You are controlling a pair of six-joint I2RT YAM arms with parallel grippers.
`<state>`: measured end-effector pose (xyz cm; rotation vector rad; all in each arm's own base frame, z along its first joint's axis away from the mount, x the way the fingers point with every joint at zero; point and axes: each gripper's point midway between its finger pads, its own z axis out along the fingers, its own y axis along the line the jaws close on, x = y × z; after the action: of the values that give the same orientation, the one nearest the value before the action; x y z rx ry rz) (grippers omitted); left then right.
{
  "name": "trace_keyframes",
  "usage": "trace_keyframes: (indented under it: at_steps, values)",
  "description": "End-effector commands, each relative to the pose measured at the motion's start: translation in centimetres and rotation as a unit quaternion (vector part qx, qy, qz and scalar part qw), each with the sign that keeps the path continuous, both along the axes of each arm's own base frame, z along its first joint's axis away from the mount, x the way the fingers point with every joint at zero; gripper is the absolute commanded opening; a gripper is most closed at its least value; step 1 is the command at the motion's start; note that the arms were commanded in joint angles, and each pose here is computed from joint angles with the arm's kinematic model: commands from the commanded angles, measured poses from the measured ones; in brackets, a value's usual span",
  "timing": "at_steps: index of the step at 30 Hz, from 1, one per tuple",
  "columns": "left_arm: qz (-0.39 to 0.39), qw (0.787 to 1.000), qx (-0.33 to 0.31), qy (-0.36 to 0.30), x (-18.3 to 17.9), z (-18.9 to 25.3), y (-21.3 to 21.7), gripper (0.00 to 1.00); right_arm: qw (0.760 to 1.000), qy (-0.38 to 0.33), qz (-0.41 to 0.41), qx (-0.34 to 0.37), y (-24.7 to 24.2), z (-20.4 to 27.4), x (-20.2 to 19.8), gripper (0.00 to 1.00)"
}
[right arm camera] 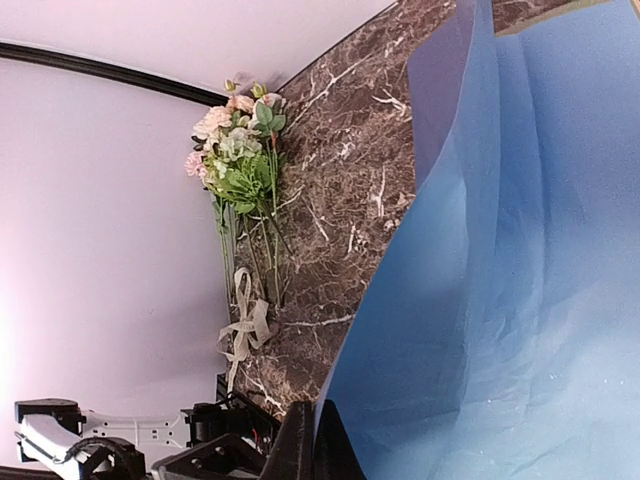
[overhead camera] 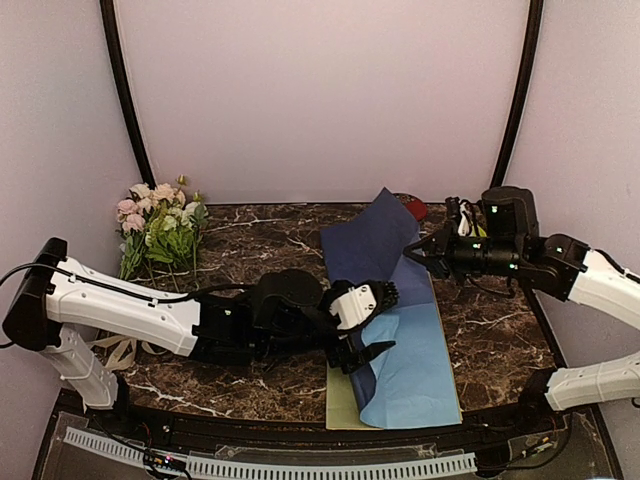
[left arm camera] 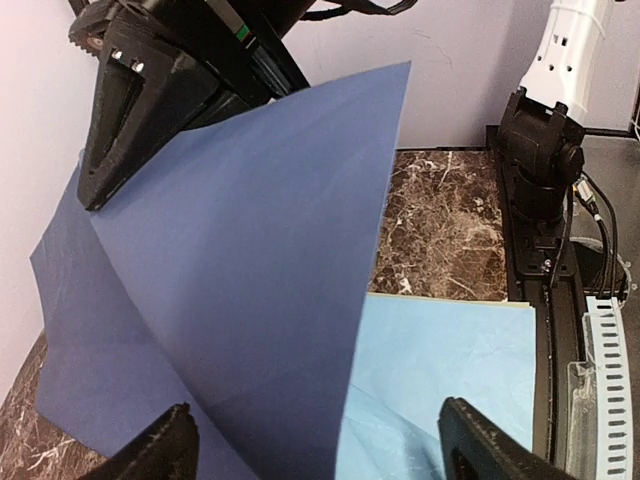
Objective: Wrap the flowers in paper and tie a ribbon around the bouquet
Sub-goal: Pass from the right arm to the left, then unfold the folded wrapping paper at the center of the board.
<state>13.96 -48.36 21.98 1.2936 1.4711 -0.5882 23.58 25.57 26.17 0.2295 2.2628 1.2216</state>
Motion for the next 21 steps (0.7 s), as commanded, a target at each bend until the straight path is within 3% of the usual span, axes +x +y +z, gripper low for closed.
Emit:
trace_keyframes:
  at_steps: [1,4,6,7,9,13,17,21]
  values:
    - [0.062,0.998,-0.019,-0.012,2.0,1.3,0.5,0.74,0.998,-0.056,0.003,0.008,1.2,3.1,0.5,0.00]
    - [0.089,0.995,-0.039,-0.015,2.6,2.4,1.3,0.26,0.998,-0.068,0.007,0.007,1.4,3.7,0.3,0.00]
    - [0.093,0.993,-0.066,-0.004,2.5,3.3,2.1,0.02,0.997,-0.078,0.009,0.004,1.3,4.0,0.3,0.00]
    - [0.099,0.991,-0.088,0.004,2.5,3.8,2.9,0.00,0.996,-0.087,0.011,0.001,1.3,4.3,0.3,0.10]
    - [0.115,0.983,-0.141,0.034,3.2,4.7,5.0,0.00,0.994,-0.112,0.004,-0.019,0.6,5.0,0.5,0.42]
    - [0.165,0.962,-0.193,0.098,5.5,4.7,10.4,0.00,0.979,-0.171,-0.045,-0.096,-2.6,6.3,1.6,0.71]
    - [0.215,0.943,-0.221,0.123,6.6,3.7,15.6,0.00,0.961,-0.214,-0.062,-0.166,-4.7,6.1,3.1,0.82]
    - [0.277,0.925,-0.219,0.140,7.6,2.6,20.3,0.00,0.952,-0.205,-0.036,-0.223,-5.8,4.0,5.8,0.86]
